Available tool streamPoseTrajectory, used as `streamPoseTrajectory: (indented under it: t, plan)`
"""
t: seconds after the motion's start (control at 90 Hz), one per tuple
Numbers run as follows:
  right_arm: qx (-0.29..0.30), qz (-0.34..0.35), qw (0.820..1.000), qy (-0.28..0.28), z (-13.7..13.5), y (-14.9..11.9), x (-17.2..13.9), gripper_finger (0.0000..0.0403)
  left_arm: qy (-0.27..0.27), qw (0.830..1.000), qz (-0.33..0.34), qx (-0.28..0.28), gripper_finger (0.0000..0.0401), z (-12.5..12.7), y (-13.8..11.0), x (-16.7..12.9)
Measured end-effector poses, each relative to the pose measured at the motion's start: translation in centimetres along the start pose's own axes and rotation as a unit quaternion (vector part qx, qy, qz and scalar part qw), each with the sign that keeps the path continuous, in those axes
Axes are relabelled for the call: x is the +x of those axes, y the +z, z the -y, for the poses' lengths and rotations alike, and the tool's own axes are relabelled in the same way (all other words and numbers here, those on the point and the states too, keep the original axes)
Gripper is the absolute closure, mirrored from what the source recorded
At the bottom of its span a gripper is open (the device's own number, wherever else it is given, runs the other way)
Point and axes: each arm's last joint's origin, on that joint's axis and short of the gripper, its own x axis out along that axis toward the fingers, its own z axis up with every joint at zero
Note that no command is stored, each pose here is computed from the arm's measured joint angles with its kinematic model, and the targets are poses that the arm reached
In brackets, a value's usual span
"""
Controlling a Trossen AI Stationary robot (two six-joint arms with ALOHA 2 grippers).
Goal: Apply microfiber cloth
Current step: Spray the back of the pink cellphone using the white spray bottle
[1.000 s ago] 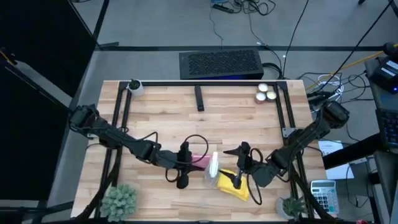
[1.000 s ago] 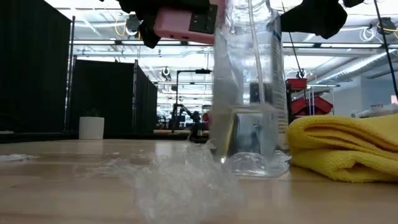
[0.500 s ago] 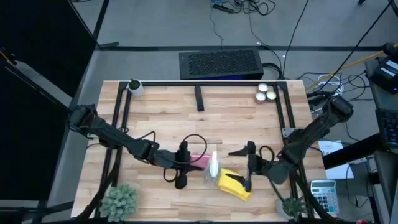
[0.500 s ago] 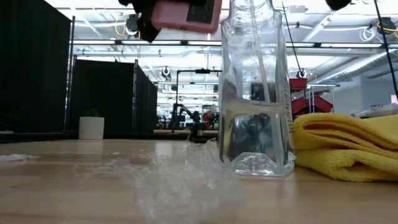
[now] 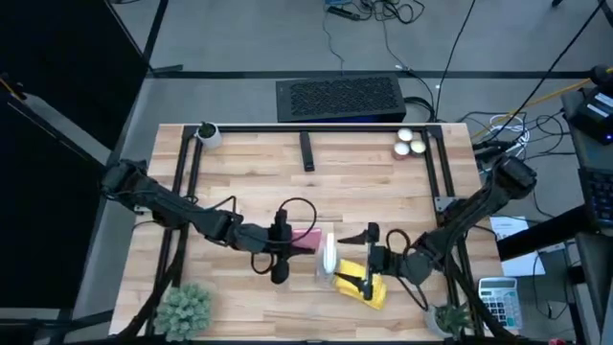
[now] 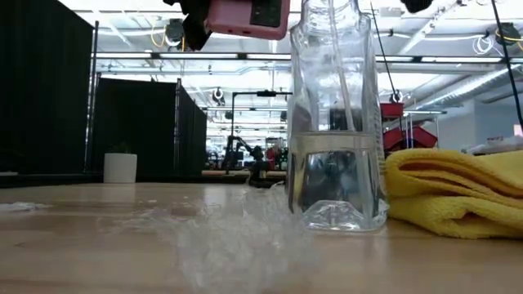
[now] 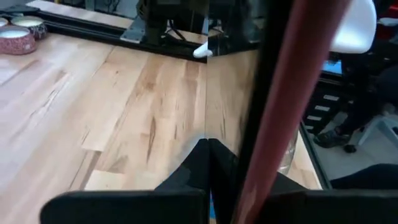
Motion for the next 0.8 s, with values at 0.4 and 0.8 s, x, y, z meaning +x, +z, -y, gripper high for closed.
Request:
streamPoseTrajectory:
  t: [0.4, 0.8]
  plan:
    - [0.007, 0.015, 1.0, -0.002, 1.4, 0.6, 1.6, 0.003, -0.012, 0.999, 0.029, 0.014, 0.0392, 0.2, 0.6, 0.0]
    - [0.008, 0.028, 0.999, 0.02, 1.2, -0.6, 3.2, 0.003, -0.014, 0.999, 0.036, 0.016, 0.0392, 0.2, 0.7, 0.0]
